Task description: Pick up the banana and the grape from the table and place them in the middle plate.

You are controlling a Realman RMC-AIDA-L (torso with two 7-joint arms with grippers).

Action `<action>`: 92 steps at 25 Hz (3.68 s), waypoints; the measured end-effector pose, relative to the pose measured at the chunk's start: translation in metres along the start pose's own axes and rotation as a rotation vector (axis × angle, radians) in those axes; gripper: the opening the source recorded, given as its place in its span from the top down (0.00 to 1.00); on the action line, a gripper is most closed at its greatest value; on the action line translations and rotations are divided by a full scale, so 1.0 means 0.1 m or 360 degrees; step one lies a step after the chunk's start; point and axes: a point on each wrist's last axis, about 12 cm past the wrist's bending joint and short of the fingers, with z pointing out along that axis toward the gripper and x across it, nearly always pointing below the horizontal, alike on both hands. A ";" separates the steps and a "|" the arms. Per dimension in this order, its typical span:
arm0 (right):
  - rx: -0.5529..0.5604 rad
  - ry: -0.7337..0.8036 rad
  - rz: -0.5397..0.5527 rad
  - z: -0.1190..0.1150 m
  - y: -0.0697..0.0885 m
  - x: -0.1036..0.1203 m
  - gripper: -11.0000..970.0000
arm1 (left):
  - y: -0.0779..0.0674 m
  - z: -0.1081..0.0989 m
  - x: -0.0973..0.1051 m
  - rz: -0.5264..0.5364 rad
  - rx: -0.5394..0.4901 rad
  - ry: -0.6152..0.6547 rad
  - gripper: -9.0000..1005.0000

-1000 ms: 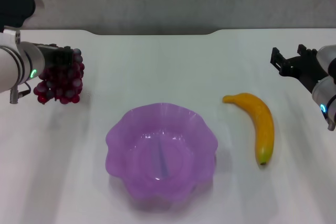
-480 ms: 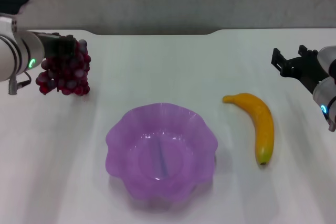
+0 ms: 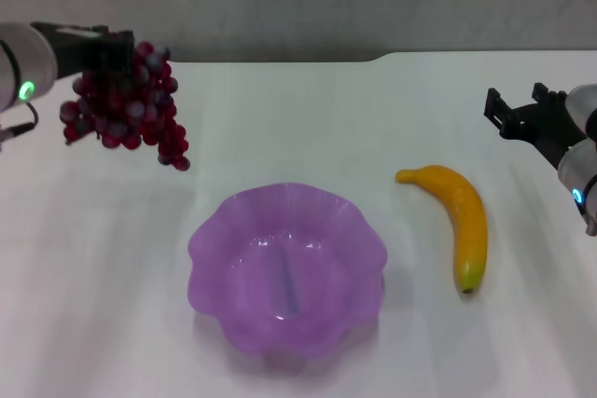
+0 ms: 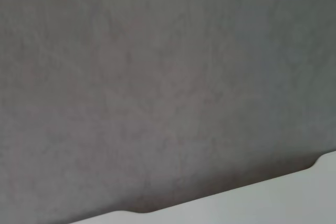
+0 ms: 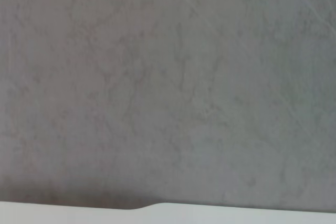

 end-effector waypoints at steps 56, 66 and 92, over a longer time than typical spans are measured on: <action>0.0038 -0.0014 0.0021 -0.04 -0.08 0.03 0.29 | -1.06 -0.35 0.29 0.0526 0.0417 0.0238 0.76; 0.0039 -0.0021 0.0022 -0.04 -0.08 0.03 0.29 | -1.28 -0.30 0.47 0.0723 0.0305 0.0243 0.45; 0.0038 -0.0022 0.0023 -0.04 -0.08 0.03 0.29 | -0.63 0.04 0.26 0.0118 0.0121 -0.0217 0.12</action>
